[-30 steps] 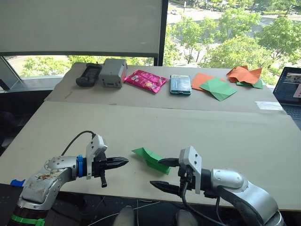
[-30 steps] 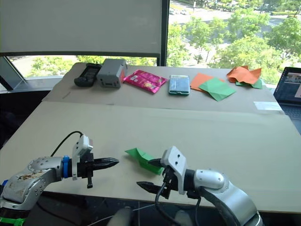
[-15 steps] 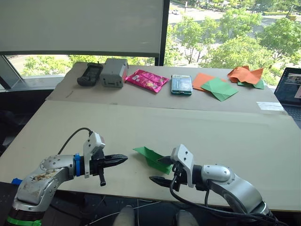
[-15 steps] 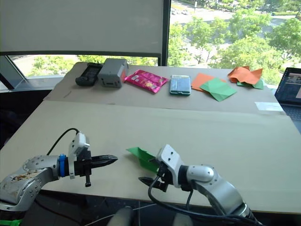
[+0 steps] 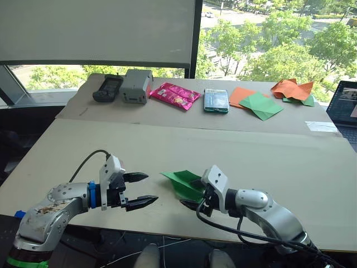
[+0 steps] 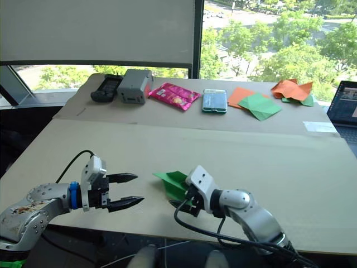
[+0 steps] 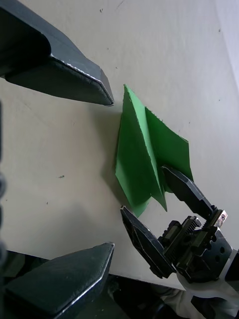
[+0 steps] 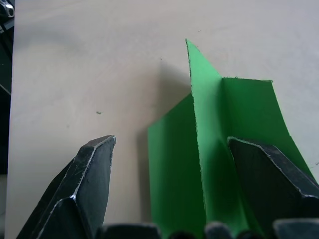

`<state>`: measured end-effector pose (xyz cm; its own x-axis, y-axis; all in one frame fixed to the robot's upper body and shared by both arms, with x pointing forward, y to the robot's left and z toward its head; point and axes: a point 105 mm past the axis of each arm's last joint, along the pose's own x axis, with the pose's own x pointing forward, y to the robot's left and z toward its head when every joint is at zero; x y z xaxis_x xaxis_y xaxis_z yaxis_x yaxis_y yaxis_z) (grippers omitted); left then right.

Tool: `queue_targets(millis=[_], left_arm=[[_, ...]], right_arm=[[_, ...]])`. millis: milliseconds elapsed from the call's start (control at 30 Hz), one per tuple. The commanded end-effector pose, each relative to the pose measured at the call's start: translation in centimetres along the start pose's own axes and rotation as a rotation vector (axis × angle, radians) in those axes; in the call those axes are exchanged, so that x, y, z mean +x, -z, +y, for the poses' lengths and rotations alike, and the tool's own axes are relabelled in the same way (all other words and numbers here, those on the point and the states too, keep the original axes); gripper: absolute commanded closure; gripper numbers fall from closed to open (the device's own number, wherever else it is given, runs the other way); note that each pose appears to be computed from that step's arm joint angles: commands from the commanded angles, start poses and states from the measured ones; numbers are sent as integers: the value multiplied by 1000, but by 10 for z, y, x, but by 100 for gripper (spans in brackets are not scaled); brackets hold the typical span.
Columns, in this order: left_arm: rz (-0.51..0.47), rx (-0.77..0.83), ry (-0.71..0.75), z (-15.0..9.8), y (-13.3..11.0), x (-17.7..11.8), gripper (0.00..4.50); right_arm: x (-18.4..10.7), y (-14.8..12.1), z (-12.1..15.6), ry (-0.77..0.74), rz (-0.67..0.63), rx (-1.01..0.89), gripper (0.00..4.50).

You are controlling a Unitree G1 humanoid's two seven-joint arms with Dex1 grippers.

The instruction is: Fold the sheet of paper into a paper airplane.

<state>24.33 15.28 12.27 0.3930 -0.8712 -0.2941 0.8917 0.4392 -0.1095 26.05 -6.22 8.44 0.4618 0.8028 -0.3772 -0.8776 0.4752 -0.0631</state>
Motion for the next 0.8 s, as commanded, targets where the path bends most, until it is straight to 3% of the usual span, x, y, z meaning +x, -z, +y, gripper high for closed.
queue_targets(millis=[33,333,533,800], left_arm=[[-19,41,8,-2,-12,0,1],[-5,79,20,-1,-14,1,1],[-1,82,23,-1,-14,1,1],[-3,84,20,0,-14,1,1]], right_arm=[[-4,-2,-15,57,9,-15,50],[-9,-14,-27,75,-49,81,50],[-17,-32,-18,15,-94,41,50],[-16,-17,-27,39,-23,-18,50]])
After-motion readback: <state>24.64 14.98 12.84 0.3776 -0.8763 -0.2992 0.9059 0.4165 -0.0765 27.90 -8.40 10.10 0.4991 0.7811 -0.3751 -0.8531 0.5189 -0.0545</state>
